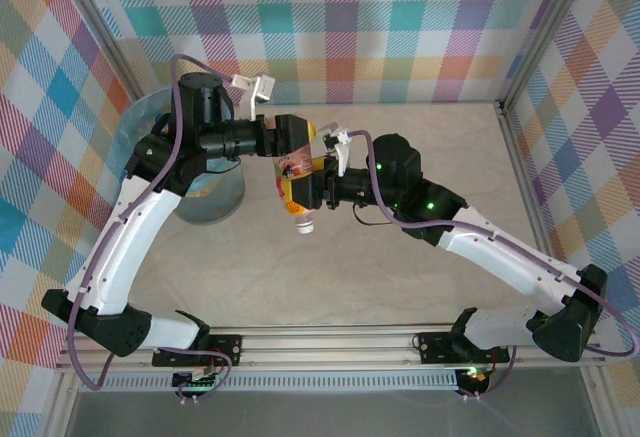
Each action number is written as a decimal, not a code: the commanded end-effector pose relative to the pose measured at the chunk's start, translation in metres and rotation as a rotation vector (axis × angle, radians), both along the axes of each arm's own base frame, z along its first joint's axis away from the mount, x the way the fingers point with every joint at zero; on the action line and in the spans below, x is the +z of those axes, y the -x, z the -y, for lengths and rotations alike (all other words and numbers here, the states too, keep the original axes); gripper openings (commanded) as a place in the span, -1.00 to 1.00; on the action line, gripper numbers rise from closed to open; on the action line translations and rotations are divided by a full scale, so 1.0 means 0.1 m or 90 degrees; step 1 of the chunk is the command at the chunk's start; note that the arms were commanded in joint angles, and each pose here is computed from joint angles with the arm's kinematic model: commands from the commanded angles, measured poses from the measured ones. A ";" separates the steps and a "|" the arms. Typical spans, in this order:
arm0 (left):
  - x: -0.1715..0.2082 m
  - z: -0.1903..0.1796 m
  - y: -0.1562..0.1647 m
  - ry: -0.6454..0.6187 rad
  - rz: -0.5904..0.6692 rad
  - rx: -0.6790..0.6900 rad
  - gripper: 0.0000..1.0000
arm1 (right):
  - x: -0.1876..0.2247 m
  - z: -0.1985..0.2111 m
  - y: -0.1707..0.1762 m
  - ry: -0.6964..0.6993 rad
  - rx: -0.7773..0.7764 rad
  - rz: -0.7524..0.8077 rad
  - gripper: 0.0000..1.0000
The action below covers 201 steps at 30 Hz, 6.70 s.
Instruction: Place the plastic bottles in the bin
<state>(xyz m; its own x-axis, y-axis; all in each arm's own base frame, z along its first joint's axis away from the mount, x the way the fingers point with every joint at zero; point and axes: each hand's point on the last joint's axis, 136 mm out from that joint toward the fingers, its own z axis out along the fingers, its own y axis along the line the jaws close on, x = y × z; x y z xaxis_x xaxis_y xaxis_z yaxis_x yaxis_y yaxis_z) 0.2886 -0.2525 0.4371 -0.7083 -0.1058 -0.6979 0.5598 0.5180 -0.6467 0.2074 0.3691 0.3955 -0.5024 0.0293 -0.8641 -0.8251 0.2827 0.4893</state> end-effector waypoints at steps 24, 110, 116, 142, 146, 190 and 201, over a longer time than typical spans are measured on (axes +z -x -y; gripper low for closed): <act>0.26 -2.52 -0.69 -0.108 0.008 0.596 0.14 | 0.23 0.34 -0.24 -0.004 -0.160 0.052 0.99; -0.80 -3.07 -2.04 -0.151 -0.138 0.598 0.37 | -0.22 0.01 -0.32 0.059 -0.113 -0.032 0.89; -1.23 -3.07 -1.94 -0.225 -0.203 0.589 0.35 | -0.25 0.01 -0.30 0.061 -0.110 -0.045 0.89; -1.21 -2.63 0.05 -0.261 0.200 0.603 0.62 | -0.68 2.38 -1.39 0.400 -0.654 0.205 0.99; -1.67 -2.51 0.24 -0.277 0.280 0.606 0.65 | -1.33 2.96 -1.58 0.449 -0.697 0.125 0.99; -3.55 -2.45 -1.06 -0.424 0.175 0.578 0.87 | -3.04 3.56 -1.89 0.313 -0.699 0.047 0.99; -3.56 -2.47 -1.09 -0.416 0.159 0.573 1.00 | -3.03 3.56 -1.89 0.314 -0.700 0.048 0.99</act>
